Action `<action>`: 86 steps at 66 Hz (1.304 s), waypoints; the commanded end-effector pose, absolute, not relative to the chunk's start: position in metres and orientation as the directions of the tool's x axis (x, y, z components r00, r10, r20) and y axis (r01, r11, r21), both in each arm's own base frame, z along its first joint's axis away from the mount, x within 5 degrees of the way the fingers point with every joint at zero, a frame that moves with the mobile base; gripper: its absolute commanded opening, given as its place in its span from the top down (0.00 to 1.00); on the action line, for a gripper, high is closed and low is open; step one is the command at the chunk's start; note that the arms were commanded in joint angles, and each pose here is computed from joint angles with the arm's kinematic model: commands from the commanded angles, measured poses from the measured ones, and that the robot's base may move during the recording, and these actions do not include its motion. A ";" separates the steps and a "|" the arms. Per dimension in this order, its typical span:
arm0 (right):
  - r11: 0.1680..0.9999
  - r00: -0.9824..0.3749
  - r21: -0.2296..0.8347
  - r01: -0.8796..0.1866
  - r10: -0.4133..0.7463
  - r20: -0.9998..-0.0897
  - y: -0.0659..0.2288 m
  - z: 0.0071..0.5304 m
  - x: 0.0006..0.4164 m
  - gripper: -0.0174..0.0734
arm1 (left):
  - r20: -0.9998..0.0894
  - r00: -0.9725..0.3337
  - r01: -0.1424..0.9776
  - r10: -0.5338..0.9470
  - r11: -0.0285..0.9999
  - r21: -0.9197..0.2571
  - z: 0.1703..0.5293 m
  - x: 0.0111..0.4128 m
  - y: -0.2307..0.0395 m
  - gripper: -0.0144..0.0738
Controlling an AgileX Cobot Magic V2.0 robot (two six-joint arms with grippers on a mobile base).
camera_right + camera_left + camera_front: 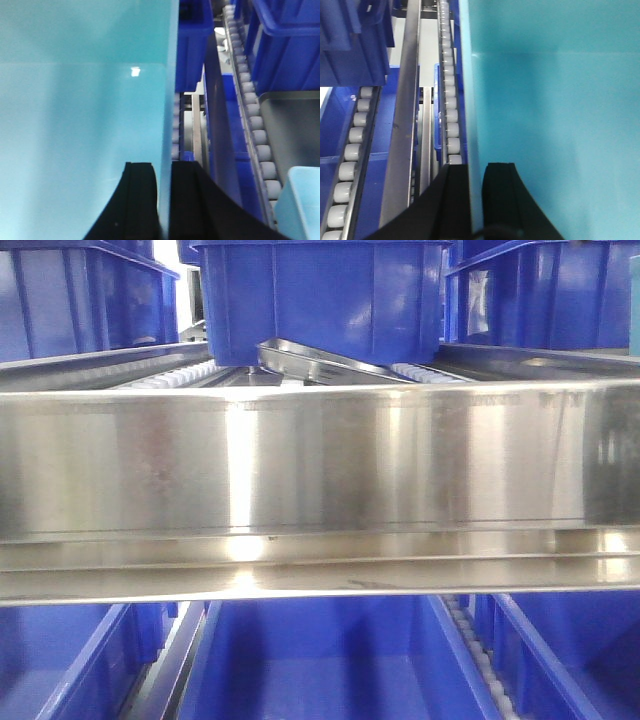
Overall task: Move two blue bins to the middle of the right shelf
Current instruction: 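Lift the teal bin with both grippers and pull it off the shelf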
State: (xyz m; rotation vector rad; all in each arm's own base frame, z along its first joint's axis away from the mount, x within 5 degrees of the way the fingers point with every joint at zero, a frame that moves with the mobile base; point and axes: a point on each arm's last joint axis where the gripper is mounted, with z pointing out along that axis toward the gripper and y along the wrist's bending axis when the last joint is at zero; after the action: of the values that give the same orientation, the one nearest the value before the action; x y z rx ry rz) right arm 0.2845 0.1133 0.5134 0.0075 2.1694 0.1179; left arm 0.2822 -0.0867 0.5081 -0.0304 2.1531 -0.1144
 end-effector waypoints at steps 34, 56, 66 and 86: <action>0.997 -0.518 0.070 -0.042 0.039 -0.854 0.110 0.521 0.282 0.98 | -0.874 -0.482 0.044 -0.064 0.994 -0.097 0.520 0.279 -0.087 0.96; 0.993 -0.436 0.090 -0.078 0.047 -0.899 0.113 0.529 0.286 0.98 | -0.876 -0.477 0.044 -0.064 0.994 -0.096 0.520 0.280 -0.087 0.96; 0.992 -0.413 0.094 -0.088 0.050 -0.909 0.114 0.531 0.287 0.98 | -0.876 -0.477 0.044 -0.064 0.994 -0.096 0.520 0.280 -0.087 0.96; 0.986 -0.327 0.109 -0.126 0.063 -0.943 0.118 0.539 0.290 0.98 | -0.879 -0.475 0.034 -0.052 0.996 -0.077 0.518 0.283 -0.087 0.96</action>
State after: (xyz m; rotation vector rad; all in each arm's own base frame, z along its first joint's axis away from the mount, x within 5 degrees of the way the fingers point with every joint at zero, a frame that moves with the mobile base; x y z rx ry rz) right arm 0.2916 0.1171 0.5267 -0.0214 2.0018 0.1613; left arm 0.2838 -0.0851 0.5113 -0.0344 2.1156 -0.0939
